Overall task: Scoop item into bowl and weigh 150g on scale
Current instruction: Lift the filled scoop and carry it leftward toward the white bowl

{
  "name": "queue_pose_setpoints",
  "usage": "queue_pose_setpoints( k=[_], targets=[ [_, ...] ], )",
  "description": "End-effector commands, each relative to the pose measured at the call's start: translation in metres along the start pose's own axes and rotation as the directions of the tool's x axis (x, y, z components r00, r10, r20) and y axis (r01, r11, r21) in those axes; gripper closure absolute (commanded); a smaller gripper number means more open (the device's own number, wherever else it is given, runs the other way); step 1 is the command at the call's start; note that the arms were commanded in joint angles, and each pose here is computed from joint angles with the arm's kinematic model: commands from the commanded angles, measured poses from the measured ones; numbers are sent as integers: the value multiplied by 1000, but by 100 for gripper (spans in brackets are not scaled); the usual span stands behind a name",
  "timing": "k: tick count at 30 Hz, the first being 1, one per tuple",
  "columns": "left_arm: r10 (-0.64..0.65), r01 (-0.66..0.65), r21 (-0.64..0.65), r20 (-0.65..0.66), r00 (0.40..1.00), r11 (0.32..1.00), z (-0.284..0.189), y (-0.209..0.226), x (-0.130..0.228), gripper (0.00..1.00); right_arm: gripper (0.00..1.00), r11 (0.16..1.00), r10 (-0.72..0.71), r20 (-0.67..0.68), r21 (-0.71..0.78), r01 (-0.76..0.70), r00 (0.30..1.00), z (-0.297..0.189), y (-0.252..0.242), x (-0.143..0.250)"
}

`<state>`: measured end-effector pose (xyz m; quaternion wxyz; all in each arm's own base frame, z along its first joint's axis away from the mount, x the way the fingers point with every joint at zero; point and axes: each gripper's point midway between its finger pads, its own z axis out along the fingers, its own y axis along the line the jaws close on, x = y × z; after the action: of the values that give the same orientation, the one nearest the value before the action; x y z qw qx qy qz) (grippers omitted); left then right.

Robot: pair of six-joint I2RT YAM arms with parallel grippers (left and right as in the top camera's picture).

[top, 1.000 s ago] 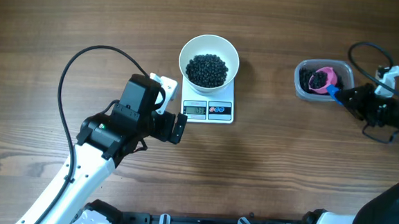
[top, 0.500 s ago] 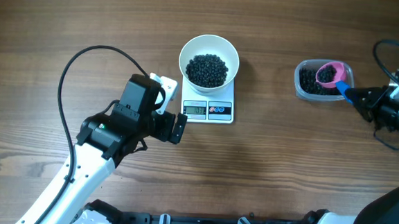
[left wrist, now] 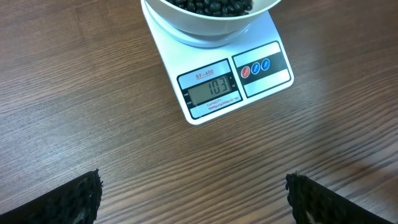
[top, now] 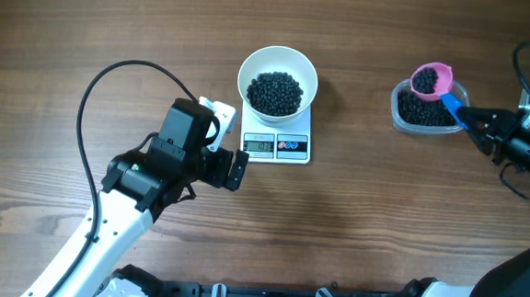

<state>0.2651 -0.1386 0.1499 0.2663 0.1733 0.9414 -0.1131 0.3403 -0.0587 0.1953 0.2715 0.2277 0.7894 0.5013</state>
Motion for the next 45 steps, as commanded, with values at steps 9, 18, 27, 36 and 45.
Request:
queue_pose_setpoints(
  k=[9,18,27,36,45],
  targets=[
    [8,-8,-9,-8,1000,1000,2,3,2,0,96,982,7,-125,-184,-30,992,24,38,22],
    [8,-8,-9,-8,1000,1000,2,3,2,0,96,975,-65,-281,-223,1,958,70,67,57],
    [8,-8,-9,-8,1000,1000,2,3,3,0,96,963,-189,-355,-249,102,915,123,101,85],
    [8,-8,-9,-8,1000,1000,2,3,2,0,96,932,-362,-335,-129,339,870,164,89,108],
    [8,-8,-9,-8,1000,1000,2,3,2,0,96,871,-480,-333,-68,486,812,182,81,119]
  ],
)
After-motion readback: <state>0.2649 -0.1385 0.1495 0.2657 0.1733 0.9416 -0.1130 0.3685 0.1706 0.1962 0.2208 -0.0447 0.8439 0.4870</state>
